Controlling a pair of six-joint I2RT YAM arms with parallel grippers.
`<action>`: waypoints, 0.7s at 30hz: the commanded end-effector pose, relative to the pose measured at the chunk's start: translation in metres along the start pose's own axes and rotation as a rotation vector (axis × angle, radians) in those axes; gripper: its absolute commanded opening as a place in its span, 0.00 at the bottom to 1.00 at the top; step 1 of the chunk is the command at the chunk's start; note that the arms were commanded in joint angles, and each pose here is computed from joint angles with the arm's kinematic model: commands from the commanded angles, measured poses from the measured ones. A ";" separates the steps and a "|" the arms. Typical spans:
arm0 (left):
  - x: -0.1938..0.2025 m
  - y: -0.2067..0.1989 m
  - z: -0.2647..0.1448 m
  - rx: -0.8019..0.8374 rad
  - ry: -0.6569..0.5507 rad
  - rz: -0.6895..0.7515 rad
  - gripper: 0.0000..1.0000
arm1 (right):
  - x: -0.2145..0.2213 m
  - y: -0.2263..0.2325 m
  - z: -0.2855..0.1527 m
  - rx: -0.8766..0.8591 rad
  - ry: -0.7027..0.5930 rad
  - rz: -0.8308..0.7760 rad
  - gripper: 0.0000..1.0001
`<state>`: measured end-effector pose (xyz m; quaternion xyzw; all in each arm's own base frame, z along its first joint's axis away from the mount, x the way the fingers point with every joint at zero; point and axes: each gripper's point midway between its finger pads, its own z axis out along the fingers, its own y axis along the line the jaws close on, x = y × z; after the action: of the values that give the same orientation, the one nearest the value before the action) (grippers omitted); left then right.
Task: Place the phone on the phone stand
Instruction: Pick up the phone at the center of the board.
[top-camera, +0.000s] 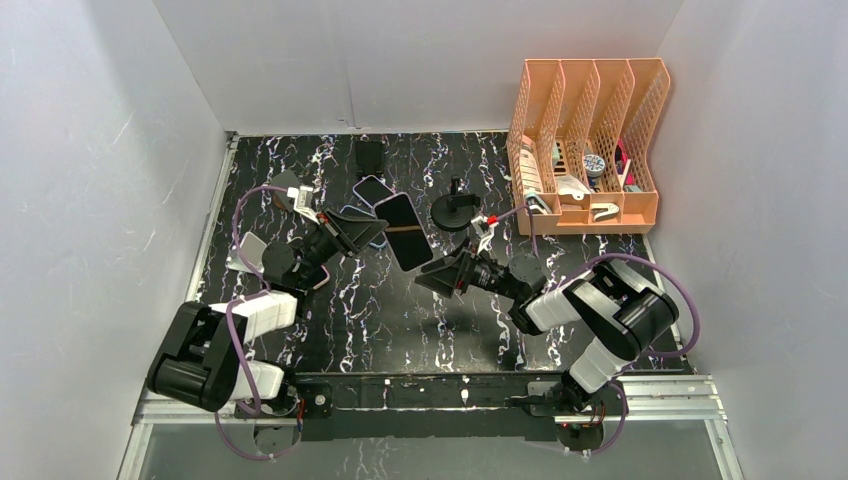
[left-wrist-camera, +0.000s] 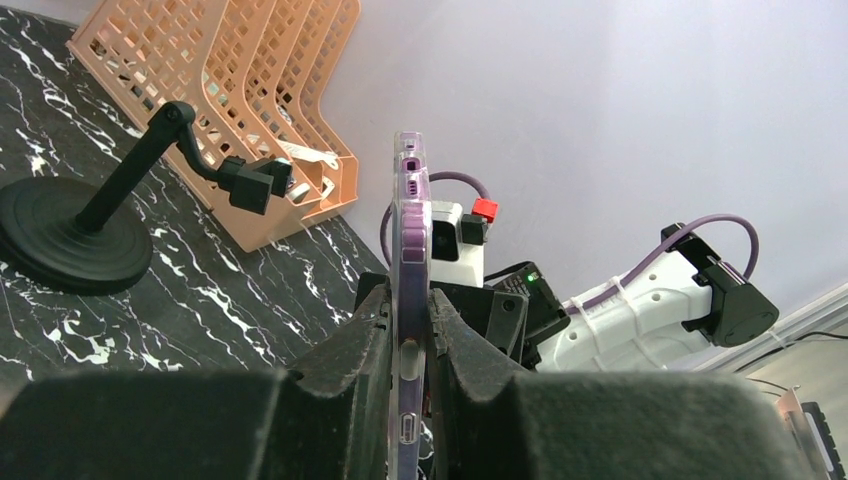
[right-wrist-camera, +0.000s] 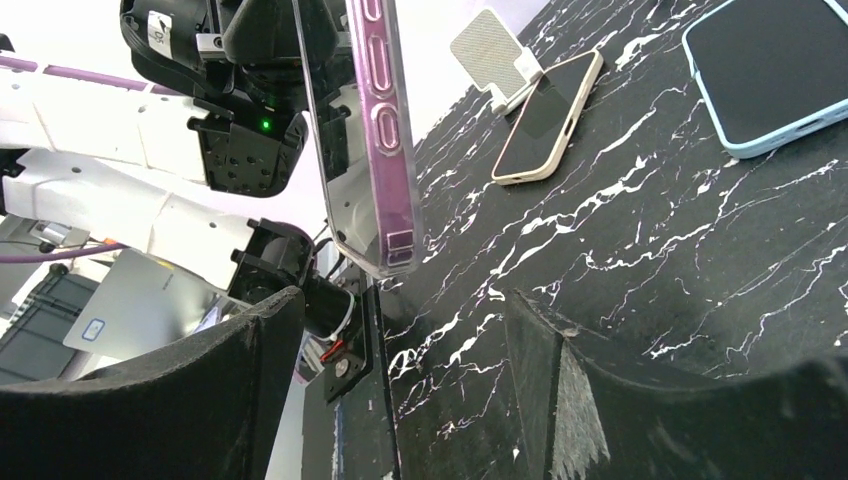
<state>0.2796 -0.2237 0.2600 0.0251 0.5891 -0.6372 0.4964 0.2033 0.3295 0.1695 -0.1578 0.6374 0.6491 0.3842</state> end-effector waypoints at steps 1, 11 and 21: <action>-0.016 -0.021 0.003 0.086 -0.065 0.046 0.00 | -0.045 0.054 -0.002 -0.210 -0.193 -0.221 0.80; -0.015 -0.026 -0.003 0.101 -0.088 0.010 0.00 | -0.063 0.041 0.021 -0.198 -0.239 -0.248 0.80; -0.013 -0.019 -0.005 0.088 -0.096 0.005 0.00 | -0.066 0.045 0.031 -0.238 -0.224 -0.239 0.76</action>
<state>0.2824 -0.2225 0.2409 -0.0186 0.6066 -0.6454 0.4639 0.2334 0.3474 0.1739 -0.1568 0.6294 0.6400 0.4120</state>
